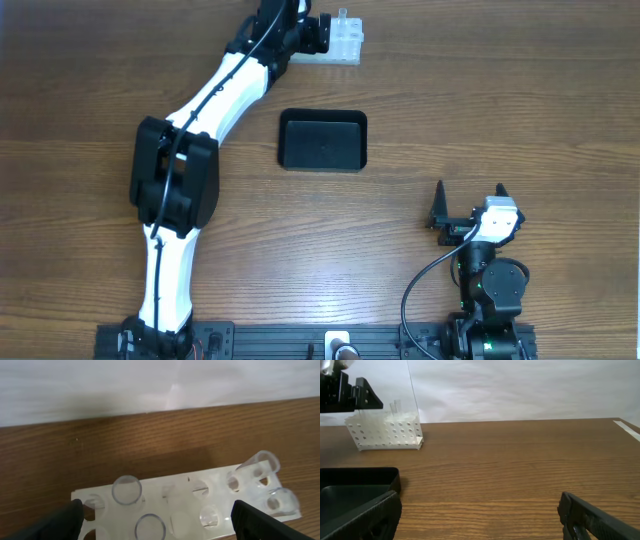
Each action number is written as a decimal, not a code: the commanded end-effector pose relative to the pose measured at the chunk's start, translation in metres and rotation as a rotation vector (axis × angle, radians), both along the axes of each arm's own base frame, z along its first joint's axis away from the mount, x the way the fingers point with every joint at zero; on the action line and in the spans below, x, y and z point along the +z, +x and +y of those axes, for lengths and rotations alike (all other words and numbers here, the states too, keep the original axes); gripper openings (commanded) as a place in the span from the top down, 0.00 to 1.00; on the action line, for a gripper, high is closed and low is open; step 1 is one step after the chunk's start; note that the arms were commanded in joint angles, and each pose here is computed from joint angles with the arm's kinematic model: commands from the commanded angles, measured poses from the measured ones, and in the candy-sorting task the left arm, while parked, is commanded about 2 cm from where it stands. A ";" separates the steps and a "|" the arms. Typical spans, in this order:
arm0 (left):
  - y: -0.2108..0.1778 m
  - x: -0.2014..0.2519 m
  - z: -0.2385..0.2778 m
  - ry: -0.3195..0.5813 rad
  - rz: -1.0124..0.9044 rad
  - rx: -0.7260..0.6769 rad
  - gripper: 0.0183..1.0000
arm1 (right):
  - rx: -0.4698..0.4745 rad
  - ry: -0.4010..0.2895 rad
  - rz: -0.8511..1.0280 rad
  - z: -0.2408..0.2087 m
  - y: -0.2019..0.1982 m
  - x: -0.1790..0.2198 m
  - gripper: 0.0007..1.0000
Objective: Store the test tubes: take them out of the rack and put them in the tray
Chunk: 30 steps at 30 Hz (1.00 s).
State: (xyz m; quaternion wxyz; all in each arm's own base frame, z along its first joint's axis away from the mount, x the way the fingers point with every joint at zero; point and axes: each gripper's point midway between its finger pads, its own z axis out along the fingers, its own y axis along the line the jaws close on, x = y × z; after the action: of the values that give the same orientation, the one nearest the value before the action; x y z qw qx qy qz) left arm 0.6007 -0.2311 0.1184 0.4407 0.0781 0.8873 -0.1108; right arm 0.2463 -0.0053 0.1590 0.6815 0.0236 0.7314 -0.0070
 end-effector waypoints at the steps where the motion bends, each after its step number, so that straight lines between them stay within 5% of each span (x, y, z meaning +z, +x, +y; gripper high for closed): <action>1: 0.005 -0.002 -0.004 -0.006 -0.005 0.008 0.11 | 0.013 0.010 -0.001 0.003 0.000 -0.001 0.01; 6: 0.004 -0.005 -0.006 -0.004 -0.001 0.005 0.14 | 0.013 0.010 -0.001 0.003 0.000 -0.001 0.01; 16: 0.003 -0.006 -0.009 -0.003 0.001 0.000 0.51 | 0.013 0.010 -0.001 0.003 0.000 -0.001 0.01; 30: 0.002 -0.007 -0.009 -0.003 0.002 -0.001 0.67 | 0.013 0.010 -0.001 0.003 0.000 -0.001 0.01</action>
State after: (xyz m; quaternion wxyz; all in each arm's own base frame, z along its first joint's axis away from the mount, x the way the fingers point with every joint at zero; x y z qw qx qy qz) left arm 0.5987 -0.2365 0.1112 0.4353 0.0771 0.8899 -0.1123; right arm 0.2463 -0.0053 0.1590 0.6815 0.0236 0.7314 -0.0070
